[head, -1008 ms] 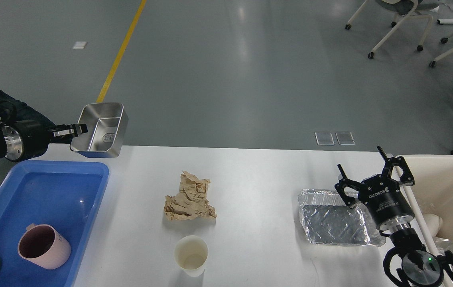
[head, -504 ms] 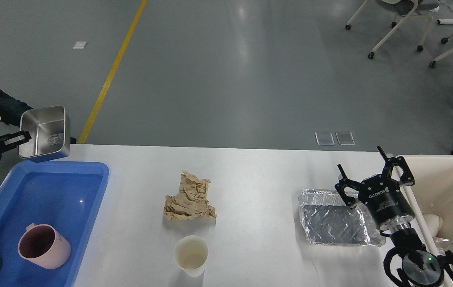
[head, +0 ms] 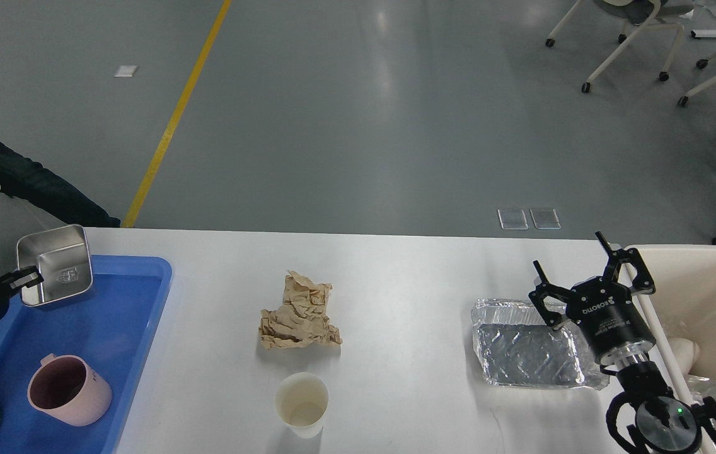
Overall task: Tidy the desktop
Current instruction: 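Lift the steel box and drop it into the blue tray, then move the right gripper down beside the foil tray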
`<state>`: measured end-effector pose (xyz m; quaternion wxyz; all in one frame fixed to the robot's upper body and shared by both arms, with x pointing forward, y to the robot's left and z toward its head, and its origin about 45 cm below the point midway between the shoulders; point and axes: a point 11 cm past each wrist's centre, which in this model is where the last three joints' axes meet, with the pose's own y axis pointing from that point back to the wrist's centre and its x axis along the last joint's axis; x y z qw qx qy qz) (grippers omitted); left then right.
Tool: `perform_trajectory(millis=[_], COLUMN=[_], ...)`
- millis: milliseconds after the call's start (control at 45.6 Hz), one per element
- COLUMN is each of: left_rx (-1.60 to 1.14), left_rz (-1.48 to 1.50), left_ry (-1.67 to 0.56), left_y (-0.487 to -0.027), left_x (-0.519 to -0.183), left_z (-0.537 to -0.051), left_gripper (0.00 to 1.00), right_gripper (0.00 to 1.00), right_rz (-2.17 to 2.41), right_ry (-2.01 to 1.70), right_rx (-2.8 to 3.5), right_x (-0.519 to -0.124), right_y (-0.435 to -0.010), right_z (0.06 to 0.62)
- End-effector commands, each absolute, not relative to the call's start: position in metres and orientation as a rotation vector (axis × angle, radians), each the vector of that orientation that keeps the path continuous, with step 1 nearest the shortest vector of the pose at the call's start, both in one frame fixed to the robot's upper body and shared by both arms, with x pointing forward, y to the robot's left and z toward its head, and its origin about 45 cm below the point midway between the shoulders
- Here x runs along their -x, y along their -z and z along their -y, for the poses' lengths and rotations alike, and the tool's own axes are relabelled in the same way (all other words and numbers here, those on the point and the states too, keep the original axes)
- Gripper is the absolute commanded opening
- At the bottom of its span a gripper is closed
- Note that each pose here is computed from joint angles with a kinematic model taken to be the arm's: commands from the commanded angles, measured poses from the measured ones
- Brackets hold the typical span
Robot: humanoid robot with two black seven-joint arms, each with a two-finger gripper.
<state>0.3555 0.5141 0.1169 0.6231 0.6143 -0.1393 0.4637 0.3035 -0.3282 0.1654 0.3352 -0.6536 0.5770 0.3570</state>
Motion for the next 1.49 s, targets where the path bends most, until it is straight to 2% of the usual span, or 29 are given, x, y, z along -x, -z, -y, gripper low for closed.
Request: perform_trajectory(millis=[0,153,351,395,460,526,658,877,1074,1096,1293,1469], left_rx=[-1.41,-1.408,-1.366,-1.318,-1.172,-0.95,-0.496,0.029,0.39,0.445,0.616,0.684], left_rz=[0.317,0.306,0.274,0.246,0.167,0.036,-0.178,-0.306,-0.428,-0.45,-0.545,-0.63], left_ry=[-1.039,-1.027,-1.067,-1.108,-1.177,-1.23,-1.326,-1.362,-1.35,-1.345,-1.344,-1.381], left_y=[-0.107,-0.1,-0.107,-0.114,-0.136,-0.165,-0.205,-0.25,-0.249,-0.246,-0.228,-0.204], left_x=[-0.355,-0.35,-0.354,-0.36,-0.381,-0.4,-0.415,-0.437,-0.412,-0.4,-0.366,-0.355], left_z=[-0.504,-0.501,-0.504,-0.503,-0.494,-0.486,-0.48,-0.457,-0.446,-0.443,-0.417,-0.405], left_gripper=[0.15,0.27,0.84,0.91,0.95,0.97,0.97,0.97,0.97,0.97,0.97,0.97], right_gripper=[1.0,1.0,1.0,1.0,1.0,1.0,1.0,1.0,1.0,1.0,1.0,1.0], right_rz=[-1.506,-1.509,-1.507,-1.507,-1.507,-1.507,-1.509,-1.503,-1.504,-1.502,-1.521,-1.577], right_ry=[-0.931,-0.933,-0.934,-0.934,-0.934,-0.934,-0.935,-0.947,-0.949,-0.947,-0.936,-0.904], right_rx=[1.706,1.706,1.703,1.703,1.703,1.703,1.704,1.707,1.711,1.712,1.791,1.934], right_x=[-0.303,-0.303,-0.303,-0.303,-0.303,-0.303,-0.302,-0.302,-0.302,-0.302,-0.302,-0.293], right_y=[-0.165,-0.165,-0.164,-0.164,-0.164,-0.164,-0.164,-0.162,-0.162,-0.162,-0.159,-0.153], right_z=[0.328,0.329,0.328,0.328,0.328,0.328,0.328,0.324,0.324,0.324,0.315,0.318])
